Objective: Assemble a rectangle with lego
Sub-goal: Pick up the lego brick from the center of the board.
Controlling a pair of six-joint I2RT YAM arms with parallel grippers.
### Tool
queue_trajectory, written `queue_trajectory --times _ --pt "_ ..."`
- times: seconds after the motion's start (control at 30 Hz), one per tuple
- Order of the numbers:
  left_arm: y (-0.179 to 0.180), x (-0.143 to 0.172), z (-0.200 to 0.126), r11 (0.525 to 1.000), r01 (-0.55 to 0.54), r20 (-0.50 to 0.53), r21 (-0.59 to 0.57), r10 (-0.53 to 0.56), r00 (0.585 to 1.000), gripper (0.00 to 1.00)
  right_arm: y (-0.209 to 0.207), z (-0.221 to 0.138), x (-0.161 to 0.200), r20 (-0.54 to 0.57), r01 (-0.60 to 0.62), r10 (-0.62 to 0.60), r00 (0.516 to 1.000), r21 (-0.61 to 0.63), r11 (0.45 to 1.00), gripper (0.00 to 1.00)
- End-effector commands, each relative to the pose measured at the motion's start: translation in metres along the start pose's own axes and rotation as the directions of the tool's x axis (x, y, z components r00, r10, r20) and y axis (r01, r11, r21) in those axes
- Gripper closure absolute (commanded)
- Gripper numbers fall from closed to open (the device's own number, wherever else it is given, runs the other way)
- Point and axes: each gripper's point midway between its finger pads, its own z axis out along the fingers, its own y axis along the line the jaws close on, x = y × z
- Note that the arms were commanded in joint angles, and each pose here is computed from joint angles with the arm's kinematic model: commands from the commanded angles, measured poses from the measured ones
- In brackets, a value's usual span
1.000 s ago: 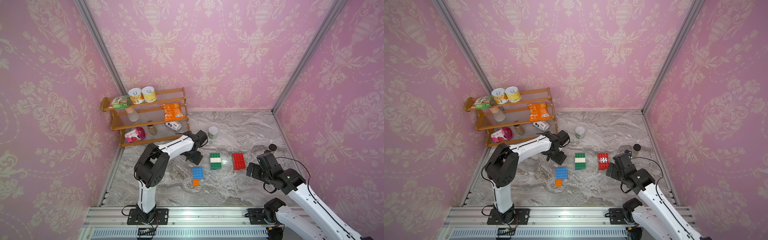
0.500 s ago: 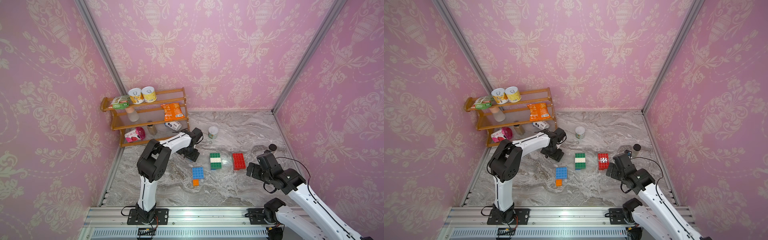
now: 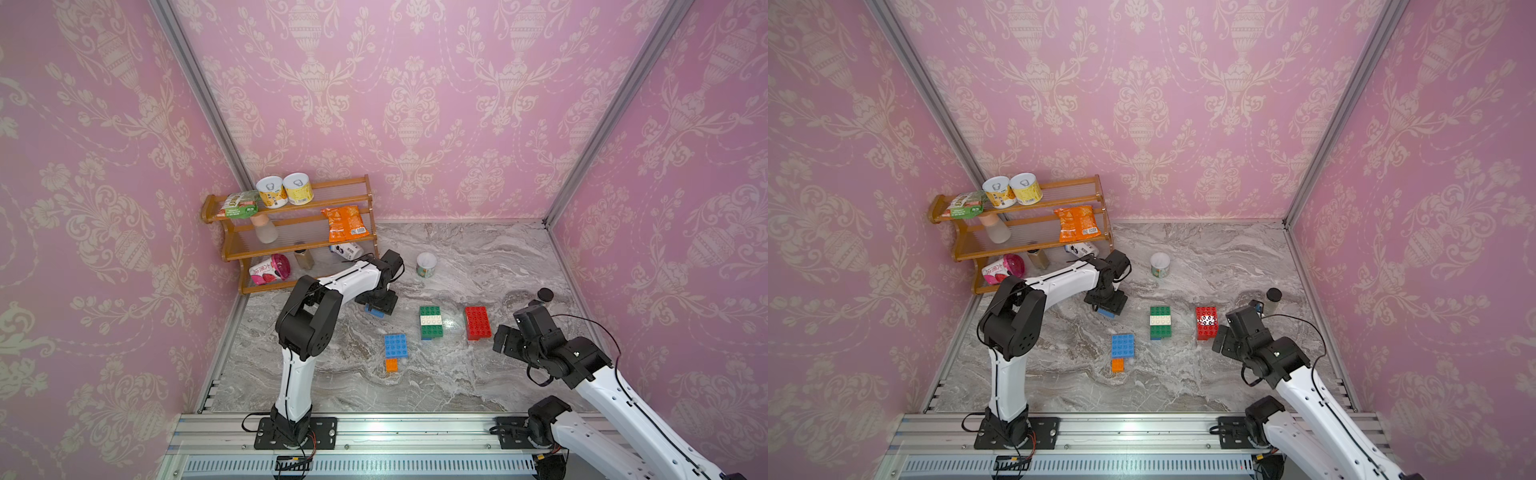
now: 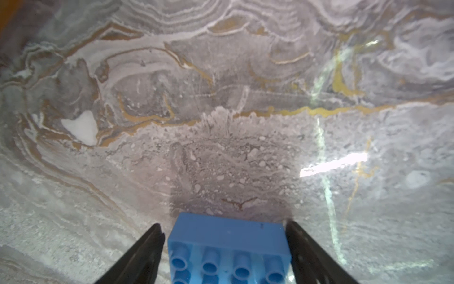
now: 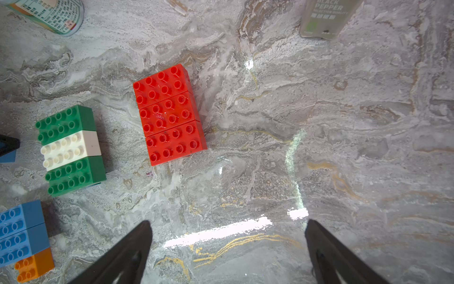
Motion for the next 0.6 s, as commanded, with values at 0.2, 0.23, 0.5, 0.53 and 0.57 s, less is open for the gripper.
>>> queue_trajectory --times 0.2,0.23,0.5,0.53,0.57 --pt "-0.002 0.012 0.018 0.996 0.084 -0.053 0.025 -0.082 0.995 0.33 -0.006 0.002 0.002 -0.007 0.003 -0.002 1.0 0.028 1.0 0.0" --pt "-0.002 0.014 0.017 0.995 0.092 -0.055 0.025 -0.091 0.994 0.29 -0.006 0.002 0.003 -0.007 0.001 -0.001 1.0 0.029 1.0 0.0" --pt "0.0 0.023 0.018 0.99 0.141 -0.052 0.022 -0.139 0.989 0.16 -0.006 0.001 0.002 -0.003 0.001 -0.001 1.0 0.027 1.0 0.0" --pt "-0.001 0.024 0.018 0.989 0.146 -0.053 0.024 -0.144 0.988 0.19 -0.006 0.001 0.002 -0.004 0.002 -0.002 1.0 0.028 1.0 0.0" --pt "0.0 0.027 0.019 0.989 0.149 -0.06 0.021 -0.147 0.987 0.22 -0.006 0.002 0.002 -0.004 0.001 -0.001 1.0 0.029 1.0 0.0"
